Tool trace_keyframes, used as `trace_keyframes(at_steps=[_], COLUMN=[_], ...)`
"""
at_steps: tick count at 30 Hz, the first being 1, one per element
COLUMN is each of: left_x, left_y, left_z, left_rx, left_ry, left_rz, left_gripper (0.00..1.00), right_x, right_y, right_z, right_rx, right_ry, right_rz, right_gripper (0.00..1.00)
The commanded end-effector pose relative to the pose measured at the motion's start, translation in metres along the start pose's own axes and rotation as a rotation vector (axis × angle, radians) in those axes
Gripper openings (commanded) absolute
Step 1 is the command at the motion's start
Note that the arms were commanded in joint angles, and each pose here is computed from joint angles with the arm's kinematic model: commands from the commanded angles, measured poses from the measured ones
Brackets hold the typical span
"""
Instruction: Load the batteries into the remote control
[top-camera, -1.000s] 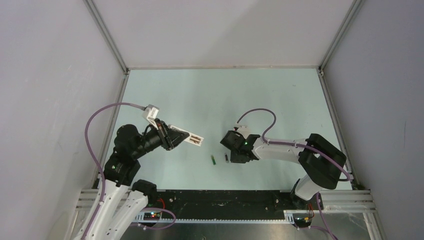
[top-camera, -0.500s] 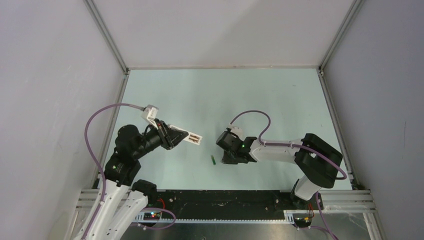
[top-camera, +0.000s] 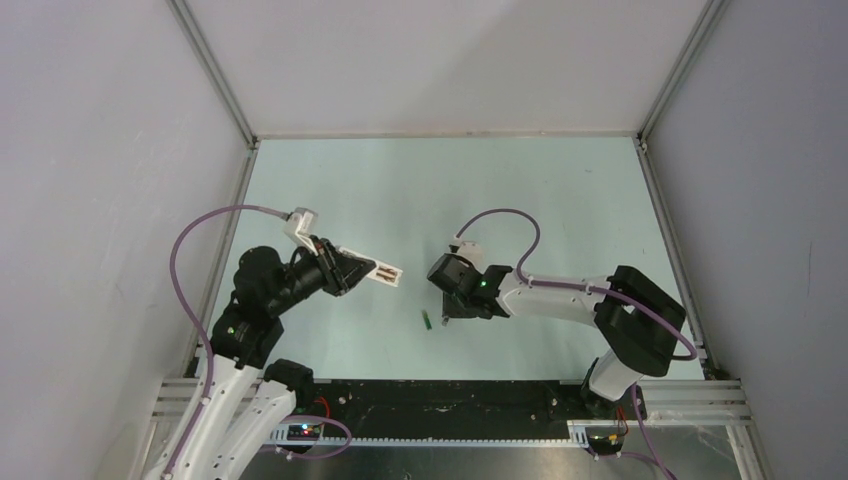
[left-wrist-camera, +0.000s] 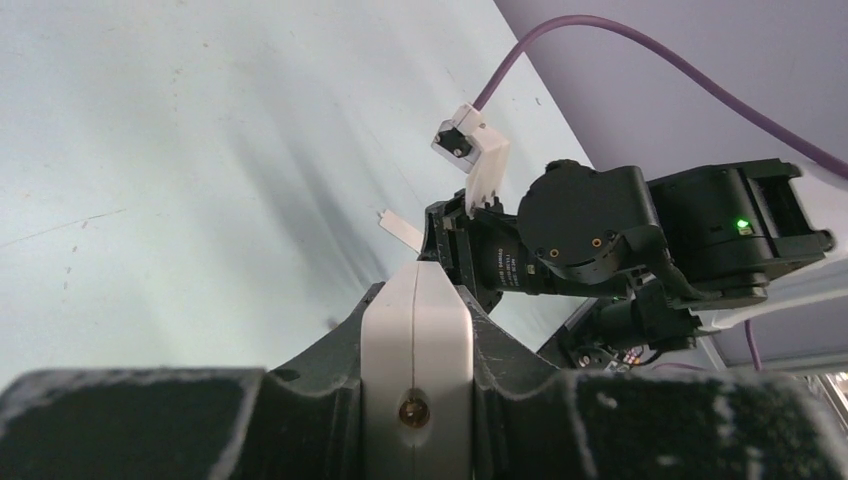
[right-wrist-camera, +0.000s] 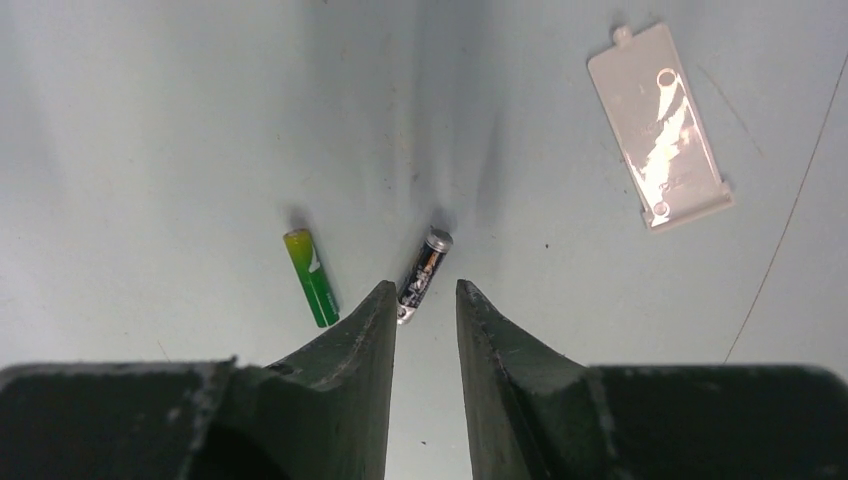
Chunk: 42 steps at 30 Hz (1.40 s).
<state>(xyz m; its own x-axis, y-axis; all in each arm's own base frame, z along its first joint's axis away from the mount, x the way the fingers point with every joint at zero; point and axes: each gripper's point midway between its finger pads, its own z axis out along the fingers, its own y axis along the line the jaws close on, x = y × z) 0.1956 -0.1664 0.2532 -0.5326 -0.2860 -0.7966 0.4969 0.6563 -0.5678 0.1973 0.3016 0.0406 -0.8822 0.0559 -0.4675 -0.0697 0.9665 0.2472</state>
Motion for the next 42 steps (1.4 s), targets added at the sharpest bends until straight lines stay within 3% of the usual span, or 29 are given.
trace_keyframes(at_steps=[1, 11, 24, 42], left_x=[-0.027, -0.027, -0.024, -0.027], left_y=[-0.004, -0.004, -0.005, -0.011], left_z=[-0.007, -0.011, -0.011, -0.016], left_rx=[-0.027, -0.040, -0.031, -0.017], left_ry=[-0.094, -0.098, -0.089, -0.104], left_rz=[0.057, 0.040, 0.027, 0.032], left_gripper=[0.00, 0.00, 0.00, 0.00], right_x=[-0.022, -0.031, -0.022, -0.042], right_y=[0.002, -0.012, -0.027, 0.006], right_z=[0.005, 0.018, 0.015, 0.005], right_rx=[0.041, 0.158, 0.220, 0.104], right_ry=[-0.060, -0.092, -0.061, -0.133], right_rz=[-0.033, -0.075, -0.112, -0.100], right_gripper=[0.33, 0.43, 0.43, 0.43])
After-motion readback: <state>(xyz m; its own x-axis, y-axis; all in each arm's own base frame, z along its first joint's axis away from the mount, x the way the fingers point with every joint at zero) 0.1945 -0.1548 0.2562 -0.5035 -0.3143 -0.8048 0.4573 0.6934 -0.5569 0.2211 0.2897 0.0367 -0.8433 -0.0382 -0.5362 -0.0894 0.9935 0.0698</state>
